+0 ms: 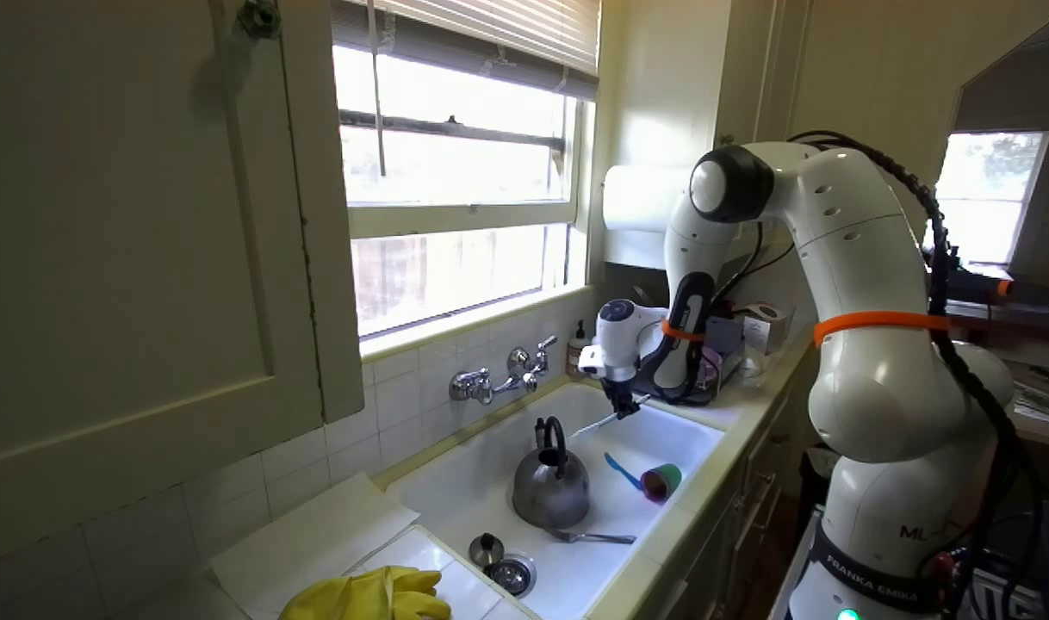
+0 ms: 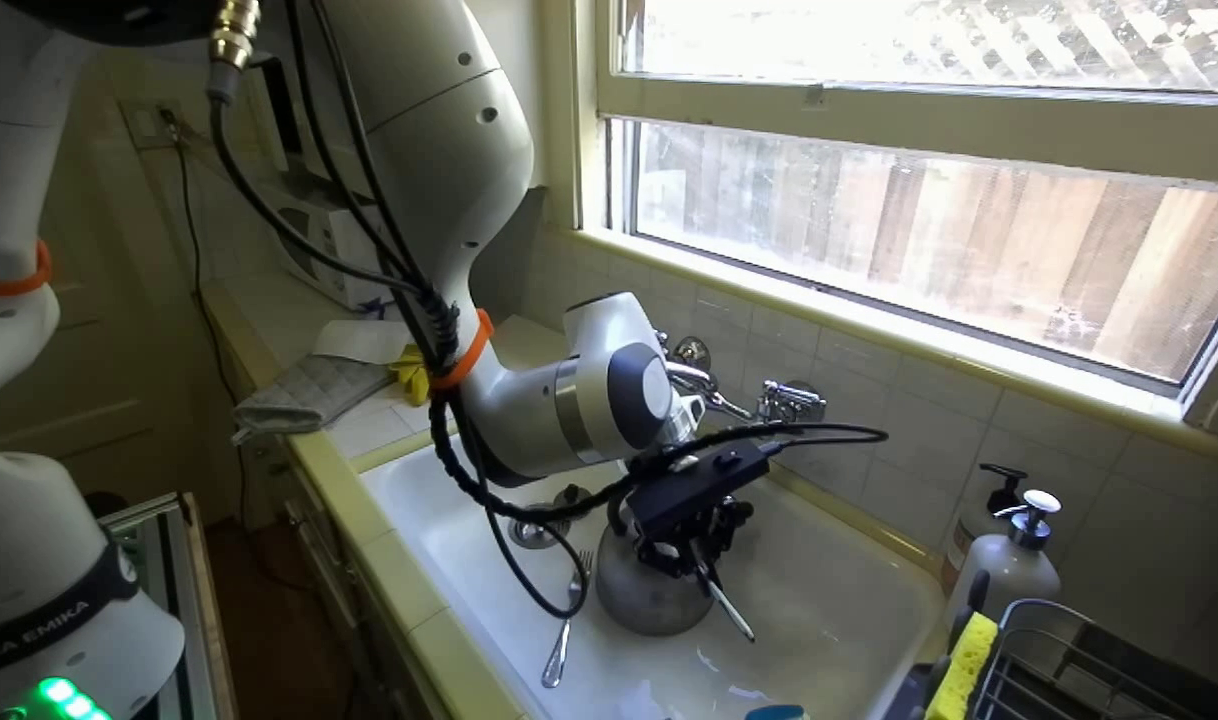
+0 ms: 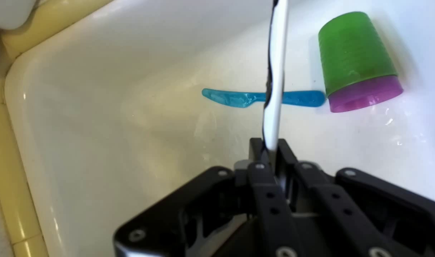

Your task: Pick up the white thing to stir inside the kettle

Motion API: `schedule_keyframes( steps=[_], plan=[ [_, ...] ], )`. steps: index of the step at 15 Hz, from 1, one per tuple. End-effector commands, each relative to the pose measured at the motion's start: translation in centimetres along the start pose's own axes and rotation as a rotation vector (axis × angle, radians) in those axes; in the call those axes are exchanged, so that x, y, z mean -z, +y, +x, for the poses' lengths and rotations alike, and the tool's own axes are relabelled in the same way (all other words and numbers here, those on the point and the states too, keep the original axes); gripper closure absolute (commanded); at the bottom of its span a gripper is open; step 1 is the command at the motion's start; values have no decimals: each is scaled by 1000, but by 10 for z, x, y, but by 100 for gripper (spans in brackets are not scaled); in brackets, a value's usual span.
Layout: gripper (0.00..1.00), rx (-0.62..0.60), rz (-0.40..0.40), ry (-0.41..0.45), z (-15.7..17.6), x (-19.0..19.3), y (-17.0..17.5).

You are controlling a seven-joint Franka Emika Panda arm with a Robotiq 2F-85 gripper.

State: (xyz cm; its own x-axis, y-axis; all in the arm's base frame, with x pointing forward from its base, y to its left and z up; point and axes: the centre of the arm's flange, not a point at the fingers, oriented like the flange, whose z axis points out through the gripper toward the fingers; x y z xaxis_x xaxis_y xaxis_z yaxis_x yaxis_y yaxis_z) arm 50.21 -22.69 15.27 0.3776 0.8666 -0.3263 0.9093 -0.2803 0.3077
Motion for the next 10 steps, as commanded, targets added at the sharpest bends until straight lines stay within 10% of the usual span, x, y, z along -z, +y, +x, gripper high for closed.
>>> schedule_keyframes(
  steps=[1,10],
  plan=[
    [97,-97,25,55,-26,-8,-6],
    [97,-464,139,28,-50,-43,-3]
  ],
)
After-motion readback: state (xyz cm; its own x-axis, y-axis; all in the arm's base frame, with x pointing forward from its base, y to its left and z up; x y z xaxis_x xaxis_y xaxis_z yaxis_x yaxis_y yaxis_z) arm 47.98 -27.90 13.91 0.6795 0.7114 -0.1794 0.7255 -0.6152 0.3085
